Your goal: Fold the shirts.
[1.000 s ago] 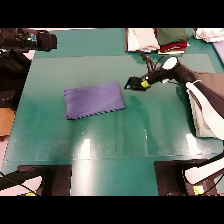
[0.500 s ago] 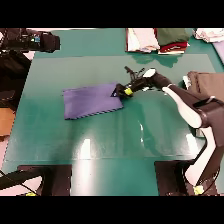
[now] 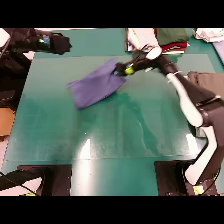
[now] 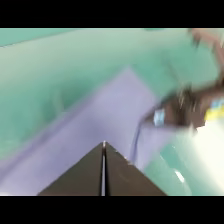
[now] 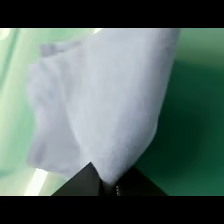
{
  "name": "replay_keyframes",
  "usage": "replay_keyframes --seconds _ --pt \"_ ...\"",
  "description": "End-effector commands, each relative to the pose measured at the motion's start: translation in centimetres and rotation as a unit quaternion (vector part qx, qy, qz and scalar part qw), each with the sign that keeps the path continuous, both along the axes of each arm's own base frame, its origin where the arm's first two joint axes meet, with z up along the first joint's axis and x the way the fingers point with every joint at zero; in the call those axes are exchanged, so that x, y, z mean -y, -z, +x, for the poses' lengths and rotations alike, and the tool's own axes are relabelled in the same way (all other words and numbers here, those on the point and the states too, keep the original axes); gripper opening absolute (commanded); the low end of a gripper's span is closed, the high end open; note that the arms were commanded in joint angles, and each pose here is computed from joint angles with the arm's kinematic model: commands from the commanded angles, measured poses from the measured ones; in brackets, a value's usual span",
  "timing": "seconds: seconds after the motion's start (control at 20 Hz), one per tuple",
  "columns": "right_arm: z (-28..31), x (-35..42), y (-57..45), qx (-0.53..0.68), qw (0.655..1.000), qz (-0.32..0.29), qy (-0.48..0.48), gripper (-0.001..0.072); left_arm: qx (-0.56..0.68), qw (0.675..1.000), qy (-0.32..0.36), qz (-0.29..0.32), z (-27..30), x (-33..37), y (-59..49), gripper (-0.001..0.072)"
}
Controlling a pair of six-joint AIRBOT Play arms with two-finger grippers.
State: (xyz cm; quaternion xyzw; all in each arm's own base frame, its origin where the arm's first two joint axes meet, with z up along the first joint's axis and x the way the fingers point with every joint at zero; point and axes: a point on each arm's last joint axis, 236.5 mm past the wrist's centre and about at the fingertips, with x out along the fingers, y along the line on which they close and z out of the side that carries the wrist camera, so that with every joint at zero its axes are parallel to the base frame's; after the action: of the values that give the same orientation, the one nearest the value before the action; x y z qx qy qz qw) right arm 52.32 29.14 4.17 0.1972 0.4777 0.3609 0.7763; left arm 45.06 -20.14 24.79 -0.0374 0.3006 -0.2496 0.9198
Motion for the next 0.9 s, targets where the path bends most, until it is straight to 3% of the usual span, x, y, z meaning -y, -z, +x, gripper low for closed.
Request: replay_keyframes --seconds 0.0,0.2,0.45,0.6,0.85 --pt "2.5 12.3 -4.8 0.050 0.991 -0.098 0.080 0.0015 0.011 0.999 0.044 -0.006 -1.7 4.2 -0.5 0.0025" --pt "1.3 30.2 -8.7 0.047 0.957 -0.189 0.216 0.0015 0.028 0.997 0.068 -0.017 -2.7 6.9 -1.4 0.0025" --pt "-1.9 46.6 -11.6 0.048 0.908 -0.179 0.375 0.0015 0.034 0.997 0.070 -0.023 -2.8 7.3 -1.7 0.0025" --pt "-2.8 50.4 -11.8 0.044 0.897 -0.140 0.417 0.0015 0.032 0.997 0.068 -0.025 -2.8 7.3 -1.7 0.0025" --pt "-2.2 52.1 -16.7 0.122 0.869 -0.144 0.457 0.0015 0.030 0.997 0.070 -0.029 -2.9 7.4 -1.7 0.0025"
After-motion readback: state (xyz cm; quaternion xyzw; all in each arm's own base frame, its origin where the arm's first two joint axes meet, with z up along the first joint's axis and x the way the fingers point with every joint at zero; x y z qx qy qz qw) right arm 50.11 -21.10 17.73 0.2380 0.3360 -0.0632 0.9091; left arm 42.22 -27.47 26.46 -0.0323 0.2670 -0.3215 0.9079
